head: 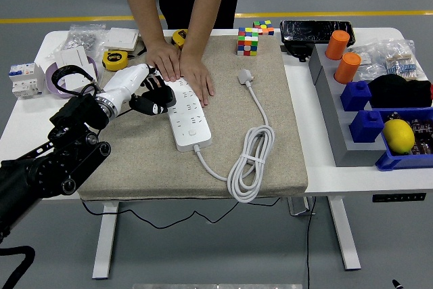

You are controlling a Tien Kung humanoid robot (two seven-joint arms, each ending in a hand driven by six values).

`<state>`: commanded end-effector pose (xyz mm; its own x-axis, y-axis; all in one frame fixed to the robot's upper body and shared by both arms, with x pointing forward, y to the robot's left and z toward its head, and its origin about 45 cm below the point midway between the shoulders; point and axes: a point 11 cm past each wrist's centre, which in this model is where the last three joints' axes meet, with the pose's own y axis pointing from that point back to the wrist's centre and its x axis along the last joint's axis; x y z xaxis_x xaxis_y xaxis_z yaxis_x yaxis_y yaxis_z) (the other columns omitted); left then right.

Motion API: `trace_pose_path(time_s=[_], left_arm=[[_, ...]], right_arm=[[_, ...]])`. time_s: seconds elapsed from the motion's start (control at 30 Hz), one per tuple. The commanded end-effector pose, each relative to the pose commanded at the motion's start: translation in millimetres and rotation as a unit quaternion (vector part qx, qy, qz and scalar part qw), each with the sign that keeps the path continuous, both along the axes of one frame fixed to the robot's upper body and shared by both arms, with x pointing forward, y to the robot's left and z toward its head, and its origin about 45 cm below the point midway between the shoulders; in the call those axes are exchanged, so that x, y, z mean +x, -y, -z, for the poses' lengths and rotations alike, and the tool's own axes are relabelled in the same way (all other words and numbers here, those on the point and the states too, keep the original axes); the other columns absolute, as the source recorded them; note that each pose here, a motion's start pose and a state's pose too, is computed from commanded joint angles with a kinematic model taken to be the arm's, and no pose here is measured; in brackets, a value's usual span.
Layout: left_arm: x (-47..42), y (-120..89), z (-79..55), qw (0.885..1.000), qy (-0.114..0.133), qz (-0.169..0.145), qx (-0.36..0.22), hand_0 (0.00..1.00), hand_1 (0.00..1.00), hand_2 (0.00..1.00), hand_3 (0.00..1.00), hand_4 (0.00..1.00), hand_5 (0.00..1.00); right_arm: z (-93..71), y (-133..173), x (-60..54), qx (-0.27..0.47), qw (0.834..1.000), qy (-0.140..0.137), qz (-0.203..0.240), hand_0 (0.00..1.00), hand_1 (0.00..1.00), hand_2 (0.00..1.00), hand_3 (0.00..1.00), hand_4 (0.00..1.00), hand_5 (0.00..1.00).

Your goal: Pick up the plug,place it near the board,insert it into the board,press the button

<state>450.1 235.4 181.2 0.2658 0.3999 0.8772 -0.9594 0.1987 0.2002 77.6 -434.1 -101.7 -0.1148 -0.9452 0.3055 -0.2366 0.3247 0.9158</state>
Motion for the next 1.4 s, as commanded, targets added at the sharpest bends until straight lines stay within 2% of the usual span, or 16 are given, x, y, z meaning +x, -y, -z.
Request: trace_pose_path(time_s=[0.5, 1.0, 1.4], left_arm=[[-2.7, 5, 10.9, 0.999, -0.026, 0.013, 0.017, 0.574, 0.585, 0.475, 0.446, 0.494, 0.002], [-0.4, 4, 11.3, 0.999, -0.022, 0.01, 0.021, 0.58, 0.6, 0.488, 0.459, 0.51, 0.002], [0.1, 1, 14.1, 0.999, -0.03, 0.011, 0.035, 0.582, 0.607, 0.491, 0.463, 0.518, 0.002]], right_arm=[[-0.5, 1, 1.6, 0.0, 1.0, 0.002, 0.001, 0.919, 0.802, 0.779, 0.797, 0.998, 0.998], [-1.5, 2, 3.9, -0.002, 1.0, 0.004, 0.001, 0.919, 0.802, 0.779, 0.797, 0.998, 0.998], [-1.8, 3, 3.6, -0.002, 1.0, 0.004, 0.001, 0.919, 0.802, 0.779, 0.797, 0.998, 0.998]])
